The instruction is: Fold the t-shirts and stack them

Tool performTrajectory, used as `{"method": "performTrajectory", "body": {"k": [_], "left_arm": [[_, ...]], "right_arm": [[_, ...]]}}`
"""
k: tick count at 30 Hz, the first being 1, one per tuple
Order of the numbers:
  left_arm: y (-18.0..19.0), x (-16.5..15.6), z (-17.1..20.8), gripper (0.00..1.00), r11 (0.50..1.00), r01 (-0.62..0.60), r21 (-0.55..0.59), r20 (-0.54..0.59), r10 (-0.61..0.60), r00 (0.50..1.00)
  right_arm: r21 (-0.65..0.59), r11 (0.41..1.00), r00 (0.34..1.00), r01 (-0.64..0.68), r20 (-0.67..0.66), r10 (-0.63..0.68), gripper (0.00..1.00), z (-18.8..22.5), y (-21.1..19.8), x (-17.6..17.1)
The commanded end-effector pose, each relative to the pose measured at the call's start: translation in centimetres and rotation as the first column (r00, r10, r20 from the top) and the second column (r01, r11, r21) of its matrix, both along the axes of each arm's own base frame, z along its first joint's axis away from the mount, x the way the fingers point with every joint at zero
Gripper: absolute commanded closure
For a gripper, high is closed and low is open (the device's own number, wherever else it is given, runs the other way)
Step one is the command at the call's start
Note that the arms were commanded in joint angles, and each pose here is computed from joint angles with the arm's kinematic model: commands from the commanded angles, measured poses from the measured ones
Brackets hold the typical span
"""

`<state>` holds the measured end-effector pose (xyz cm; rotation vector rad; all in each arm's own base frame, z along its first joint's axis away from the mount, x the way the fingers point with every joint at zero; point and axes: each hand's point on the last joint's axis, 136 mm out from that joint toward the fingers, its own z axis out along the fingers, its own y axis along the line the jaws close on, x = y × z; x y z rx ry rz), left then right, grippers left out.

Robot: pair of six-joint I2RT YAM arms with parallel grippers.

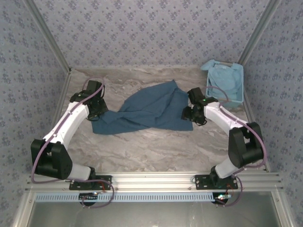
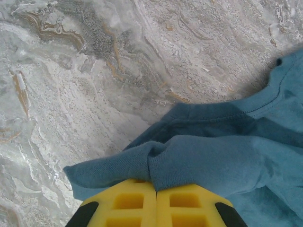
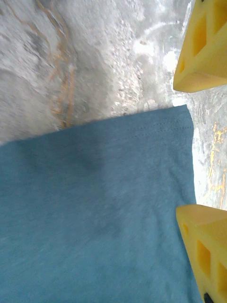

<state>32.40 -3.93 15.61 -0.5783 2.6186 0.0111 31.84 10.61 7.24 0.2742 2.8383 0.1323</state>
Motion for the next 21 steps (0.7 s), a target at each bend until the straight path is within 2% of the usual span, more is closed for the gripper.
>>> {"method": "performTrajectory", "body": {"k": [1, 4, 8, 13, 18, 21], "left_arm": [[-0.1, -0.7, 0.0, 1.00, 1.000, 0.014, -0.009, -0.012, -0.014, 1.000], [-0.3, -0.6, 0.1, 1.00, 1.000, 0.011, -0.020, -0.008, -0.012, 1.000], [-0.3, -0.6, 0.1, 1.00, 1.000, 0.009, -0.023, -0.009, -0.009, 1.000], [-0.3, -0.7, 0.0, 1.00, 1.000, 0.004, -0.025, -0.011, -0.004, 1.000], [-0.4, -0.5, -0.1, 1.00, 1.000, 0.004, -0.031, -0.010, -0.004, 1.000], [-0.4, -0.5, -0.1, 1.00, 1.000, 0.003, -0.029, -0.013, -0.003, 1.000]], "right_arm": [[-0.096, 0.993, 0.994, -0.071, -0.088, 0.063, 0.33, -2.4, -0.5, -1.5], [-0.054, 0.995, 0.988, -0.084, -0.136, 0.076, 0.34, -3.9, 0.4, -1.7], [-0.080, 0.995, 0.978, -0.060, -0.202, 0.043, 0.36, -5.0, -0.2, -2.5], [-0.057, 0.998, 0.979, -0.032, -0.202, 0.020, 0.35, -5.5, -0.4, -3.0], [-0.035, 0.998, 0.978, -0.045, -0.204, 0.037, 0.44, -6.6, 0.4, -1.7], [-0.024, 0.999, 0.980, -0.041, -0.196, 0.035, 0.60, -6.8, 0.7, -0.7]]}}
